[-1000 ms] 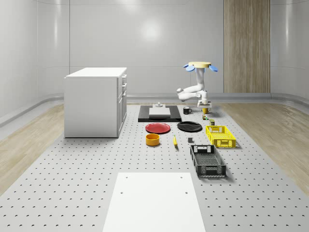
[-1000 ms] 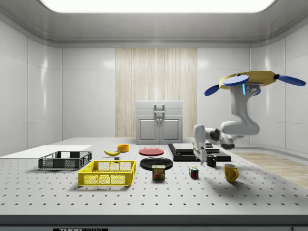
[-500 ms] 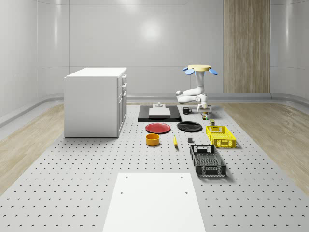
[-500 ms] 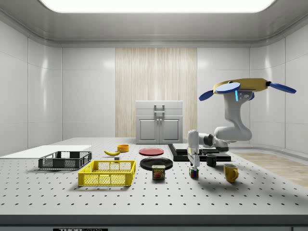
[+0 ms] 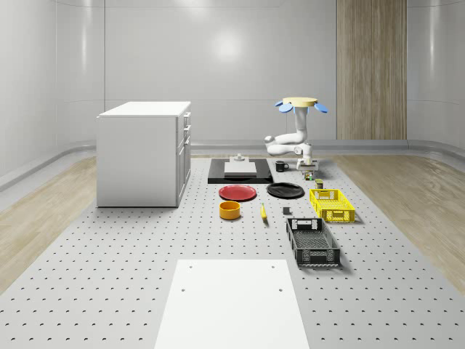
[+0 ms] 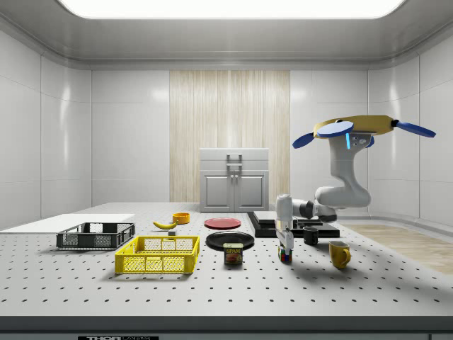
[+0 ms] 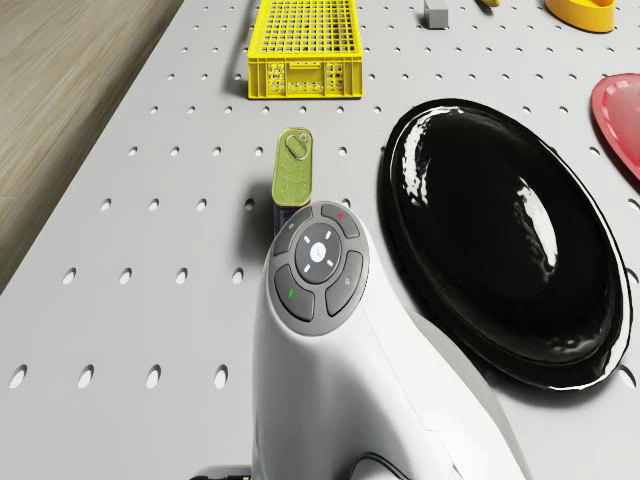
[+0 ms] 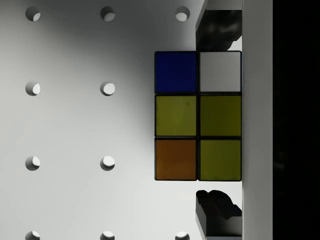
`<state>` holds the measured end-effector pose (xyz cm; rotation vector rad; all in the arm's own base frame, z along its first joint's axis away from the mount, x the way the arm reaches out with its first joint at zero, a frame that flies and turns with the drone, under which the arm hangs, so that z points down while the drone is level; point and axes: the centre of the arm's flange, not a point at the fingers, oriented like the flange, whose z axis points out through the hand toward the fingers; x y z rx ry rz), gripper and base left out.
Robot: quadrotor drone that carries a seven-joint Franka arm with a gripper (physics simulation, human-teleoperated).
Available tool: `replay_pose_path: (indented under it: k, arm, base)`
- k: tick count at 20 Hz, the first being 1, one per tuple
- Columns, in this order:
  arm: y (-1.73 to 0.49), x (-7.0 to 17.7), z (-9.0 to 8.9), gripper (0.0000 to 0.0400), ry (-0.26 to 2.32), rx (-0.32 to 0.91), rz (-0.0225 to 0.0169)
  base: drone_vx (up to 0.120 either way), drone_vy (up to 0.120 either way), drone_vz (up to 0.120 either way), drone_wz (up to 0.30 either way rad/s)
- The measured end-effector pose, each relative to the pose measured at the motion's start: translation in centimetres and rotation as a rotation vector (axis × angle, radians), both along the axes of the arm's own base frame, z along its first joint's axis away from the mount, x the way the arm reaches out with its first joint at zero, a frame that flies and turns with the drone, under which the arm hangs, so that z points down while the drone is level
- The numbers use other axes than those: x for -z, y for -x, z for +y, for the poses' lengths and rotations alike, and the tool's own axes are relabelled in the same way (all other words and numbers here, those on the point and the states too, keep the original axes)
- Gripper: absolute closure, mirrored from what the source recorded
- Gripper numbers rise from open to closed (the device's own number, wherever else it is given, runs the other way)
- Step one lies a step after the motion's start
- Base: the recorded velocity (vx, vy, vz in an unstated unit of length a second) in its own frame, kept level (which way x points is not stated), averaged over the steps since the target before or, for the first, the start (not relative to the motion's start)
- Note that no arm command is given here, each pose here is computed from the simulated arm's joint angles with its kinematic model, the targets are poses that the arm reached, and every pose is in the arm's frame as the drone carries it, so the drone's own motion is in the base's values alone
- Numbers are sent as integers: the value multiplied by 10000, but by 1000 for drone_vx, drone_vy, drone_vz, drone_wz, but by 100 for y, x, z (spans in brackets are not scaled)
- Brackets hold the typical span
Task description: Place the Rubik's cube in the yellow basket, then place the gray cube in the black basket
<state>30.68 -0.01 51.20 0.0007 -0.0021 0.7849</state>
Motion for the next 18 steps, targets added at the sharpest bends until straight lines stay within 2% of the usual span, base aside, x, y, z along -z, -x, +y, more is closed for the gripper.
replay_pose_path:
  k: [6, 13, 16, 18]
  arm:
    - [0, -107, 0, 0, 0, -2, -1]
    - [-40, -139, 1, 0, 0, -3, 0]
    - [-50, -144, 1, 0, 0, -3, 0]
    - [-54, -145, 1, 29, 0, -3, 0]
  base:
    - [0, 0, 0, 0]
    - [0, 0, 0, 0]
    - [0, 0, 0, 0]
    - [0, 0, 0, 0]
